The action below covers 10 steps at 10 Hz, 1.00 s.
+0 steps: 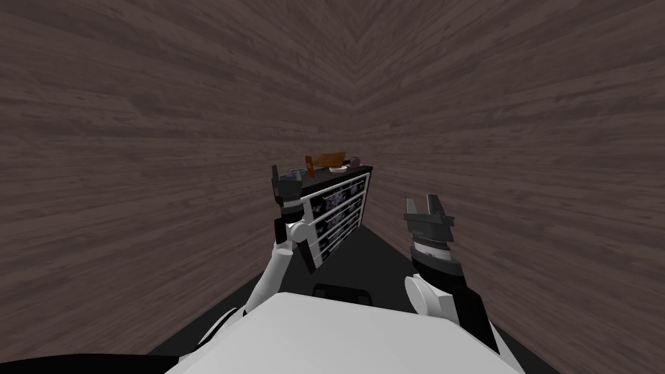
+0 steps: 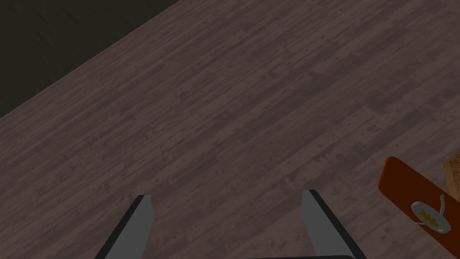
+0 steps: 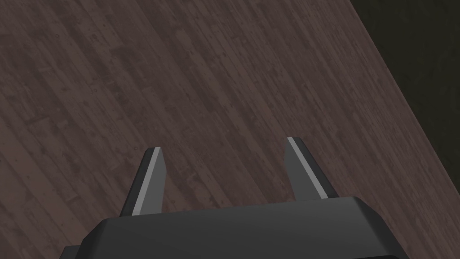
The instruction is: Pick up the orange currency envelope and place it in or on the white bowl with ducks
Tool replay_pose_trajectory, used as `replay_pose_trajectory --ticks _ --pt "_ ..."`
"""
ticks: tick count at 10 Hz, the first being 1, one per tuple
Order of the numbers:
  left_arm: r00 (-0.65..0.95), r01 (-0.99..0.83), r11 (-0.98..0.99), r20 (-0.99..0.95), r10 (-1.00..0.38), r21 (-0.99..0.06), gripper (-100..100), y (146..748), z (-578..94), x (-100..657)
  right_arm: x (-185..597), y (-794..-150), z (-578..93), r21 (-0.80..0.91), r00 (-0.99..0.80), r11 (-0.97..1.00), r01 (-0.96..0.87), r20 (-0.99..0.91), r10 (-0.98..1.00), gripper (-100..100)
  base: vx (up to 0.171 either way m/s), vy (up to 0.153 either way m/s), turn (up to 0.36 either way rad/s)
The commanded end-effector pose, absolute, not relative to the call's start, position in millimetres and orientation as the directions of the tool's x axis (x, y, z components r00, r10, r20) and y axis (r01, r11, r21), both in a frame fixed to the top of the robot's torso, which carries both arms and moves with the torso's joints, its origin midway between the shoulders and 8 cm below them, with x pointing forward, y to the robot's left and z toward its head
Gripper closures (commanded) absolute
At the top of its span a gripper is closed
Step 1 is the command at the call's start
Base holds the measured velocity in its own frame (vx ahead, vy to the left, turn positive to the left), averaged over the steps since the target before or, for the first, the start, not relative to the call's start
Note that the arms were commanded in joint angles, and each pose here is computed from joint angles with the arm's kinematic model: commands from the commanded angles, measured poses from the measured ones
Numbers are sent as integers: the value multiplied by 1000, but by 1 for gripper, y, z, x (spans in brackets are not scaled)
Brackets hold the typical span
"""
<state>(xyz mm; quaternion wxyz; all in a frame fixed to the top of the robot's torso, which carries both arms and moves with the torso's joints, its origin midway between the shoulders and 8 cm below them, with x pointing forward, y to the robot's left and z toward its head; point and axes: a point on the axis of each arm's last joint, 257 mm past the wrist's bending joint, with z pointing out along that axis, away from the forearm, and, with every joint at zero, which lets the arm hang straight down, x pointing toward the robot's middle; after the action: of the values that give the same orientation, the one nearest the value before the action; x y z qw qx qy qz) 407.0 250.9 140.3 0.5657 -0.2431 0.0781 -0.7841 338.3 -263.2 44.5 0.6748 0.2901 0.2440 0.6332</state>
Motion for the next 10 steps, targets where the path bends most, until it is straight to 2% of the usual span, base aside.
replay_pose_trajectory --ticks 1,10 --pt "-255 844 -370 317 -914 -389 -100 254 140 410 338 -263 44 701 79 30 -713 38 996 0 -1 -31 9" --pt "-272 838 -447 471 -839 -312 -100 285 161 456 338 -263 44 701 79 30 -713 38 996 0 -4 -66 -19"
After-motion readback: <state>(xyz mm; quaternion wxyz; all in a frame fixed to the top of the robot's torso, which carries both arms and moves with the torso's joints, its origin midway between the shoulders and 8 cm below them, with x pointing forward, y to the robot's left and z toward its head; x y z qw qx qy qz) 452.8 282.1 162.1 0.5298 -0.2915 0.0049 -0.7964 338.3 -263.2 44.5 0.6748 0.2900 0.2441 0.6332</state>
